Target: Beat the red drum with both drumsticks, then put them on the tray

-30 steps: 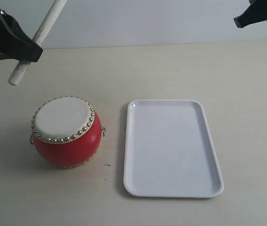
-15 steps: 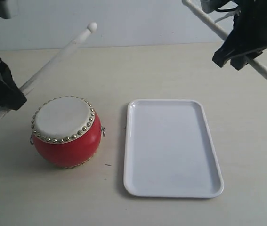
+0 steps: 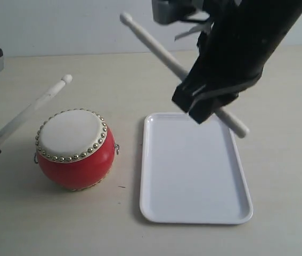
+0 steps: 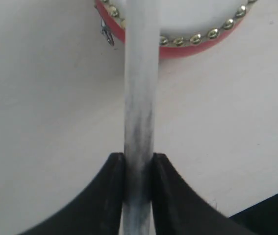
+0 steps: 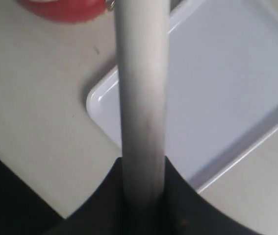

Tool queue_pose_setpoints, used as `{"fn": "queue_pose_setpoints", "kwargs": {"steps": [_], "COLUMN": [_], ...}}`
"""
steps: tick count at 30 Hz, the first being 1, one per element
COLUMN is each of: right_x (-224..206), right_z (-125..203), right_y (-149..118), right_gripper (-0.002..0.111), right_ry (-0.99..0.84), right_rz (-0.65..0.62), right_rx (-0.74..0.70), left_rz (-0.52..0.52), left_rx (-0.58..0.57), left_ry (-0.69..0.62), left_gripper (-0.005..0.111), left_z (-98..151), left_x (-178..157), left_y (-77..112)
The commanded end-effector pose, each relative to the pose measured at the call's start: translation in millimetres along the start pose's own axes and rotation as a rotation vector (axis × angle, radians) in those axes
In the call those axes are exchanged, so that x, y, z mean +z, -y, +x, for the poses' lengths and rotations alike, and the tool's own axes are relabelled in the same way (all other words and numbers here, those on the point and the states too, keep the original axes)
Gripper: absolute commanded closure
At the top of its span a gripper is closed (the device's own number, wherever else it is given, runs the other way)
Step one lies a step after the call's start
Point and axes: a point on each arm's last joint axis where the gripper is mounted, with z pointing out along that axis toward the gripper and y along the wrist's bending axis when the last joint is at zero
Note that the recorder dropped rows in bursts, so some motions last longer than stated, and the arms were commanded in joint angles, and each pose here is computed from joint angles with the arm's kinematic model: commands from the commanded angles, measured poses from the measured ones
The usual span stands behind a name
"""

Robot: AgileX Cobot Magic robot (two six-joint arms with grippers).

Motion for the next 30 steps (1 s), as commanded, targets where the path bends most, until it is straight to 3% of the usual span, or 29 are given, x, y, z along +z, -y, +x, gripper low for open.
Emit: {"fn": "queue_pose_setpoints", "kwargs": {"steps": [1,10,19,30], "right_x": [24,66,107,81], "right_z": [17,27,15,-28], "right_y": [-22,-63,-62,-70], "right_gripper": [0.108,0.108,0.108,0.108], "right_ry": [-0.104,-0.261,-0.313,-0.153], "right_rz": [-0.031,-0.071,-0.060,-0.064], "right_rx": [-0.016,-0.139,-0.136,-0.161], "left_rz": [0.011,0.049,0.121,0.078], "left_rx": [-0.076,-0.151,-0.110,-0.065], "left_ry": [0.028,-0.006,0.007,0.003], "left_gripper": [0.107,0.107,0.107,0.107], "left_z": [25,63,74,77], "left_x": [2,28,26,23], "left_y": [4.5,13.2,22.9,23.0]}}
